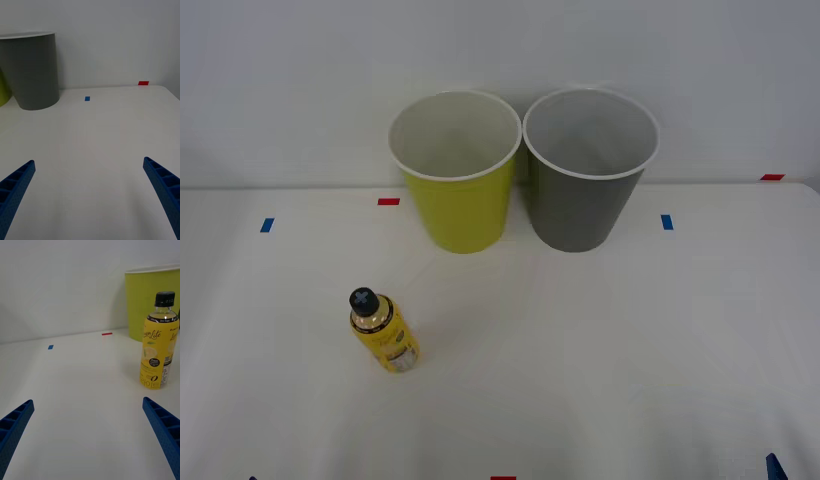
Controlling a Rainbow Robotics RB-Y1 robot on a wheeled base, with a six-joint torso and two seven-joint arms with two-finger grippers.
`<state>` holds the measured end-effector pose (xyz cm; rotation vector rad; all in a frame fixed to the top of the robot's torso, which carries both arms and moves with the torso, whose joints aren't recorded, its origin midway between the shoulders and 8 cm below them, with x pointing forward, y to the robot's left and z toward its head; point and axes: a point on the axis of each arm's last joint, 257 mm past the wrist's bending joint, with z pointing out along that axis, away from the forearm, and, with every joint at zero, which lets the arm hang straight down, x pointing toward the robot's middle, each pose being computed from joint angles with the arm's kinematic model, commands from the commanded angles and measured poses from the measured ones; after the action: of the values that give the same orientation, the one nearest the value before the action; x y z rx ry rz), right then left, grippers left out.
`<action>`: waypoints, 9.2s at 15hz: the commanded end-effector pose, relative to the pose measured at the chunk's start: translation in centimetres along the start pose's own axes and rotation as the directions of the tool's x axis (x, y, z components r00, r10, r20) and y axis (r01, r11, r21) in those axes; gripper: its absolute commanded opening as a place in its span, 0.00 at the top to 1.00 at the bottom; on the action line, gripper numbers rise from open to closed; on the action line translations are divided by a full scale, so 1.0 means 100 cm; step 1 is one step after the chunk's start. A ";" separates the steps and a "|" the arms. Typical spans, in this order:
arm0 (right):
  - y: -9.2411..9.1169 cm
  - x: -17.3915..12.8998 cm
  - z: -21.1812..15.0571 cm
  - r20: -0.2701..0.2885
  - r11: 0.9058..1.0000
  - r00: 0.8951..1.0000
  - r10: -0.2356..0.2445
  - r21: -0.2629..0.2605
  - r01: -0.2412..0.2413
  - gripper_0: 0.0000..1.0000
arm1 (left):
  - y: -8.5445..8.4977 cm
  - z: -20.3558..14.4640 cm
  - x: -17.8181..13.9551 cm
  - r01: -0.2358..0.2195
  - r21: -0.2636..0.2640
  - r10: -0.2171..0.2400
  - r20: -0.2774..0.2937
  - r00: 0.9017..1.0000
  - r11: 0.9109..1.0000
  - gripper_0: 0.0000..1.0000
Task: Put cans in the gray bin and PET bottles in the light green bin.
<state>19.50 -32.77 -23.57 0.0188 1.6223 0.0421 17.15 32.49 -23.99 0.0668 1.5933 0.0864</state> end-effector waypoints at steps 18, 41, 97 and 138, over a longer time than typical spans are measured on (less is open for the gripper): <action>0.000 0.000 0.000 0.000 1.000 1.000 0.000 0.000 0.000 0.00 | 0.000 0.000 0.000 0.000 0.000 0.000 0.000 1.000 1.000 0.00; 0.000 0.000 0.000 0.000 1.000 1.000 0.000 0.000 0.000 0.00 | -0.088 0.120 0.020 -0.136 0.480 0.056 0.177 0.983 0.867 0.00; 0.000 0.000 0.000 0.000 1.000 1.000 0.000 0.000 0.000 0.00 | -0.216 0.209 -0.158 -0.243 0.652 0.175 0.168 0.970 0.718 0.93; 0.000 0.000 0.000 0.000 1.000 1.000 0.000 0.000 0.000 0.00 | -0.189 0.300 -0.420 -0.101 0.673 0.023 0.124 0.992 0.732 1.00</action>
<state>19.50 -32.77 -23.57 0.0188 1.6223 0.0421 47.75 10.80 14.80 0.7245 1.4244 -0.4079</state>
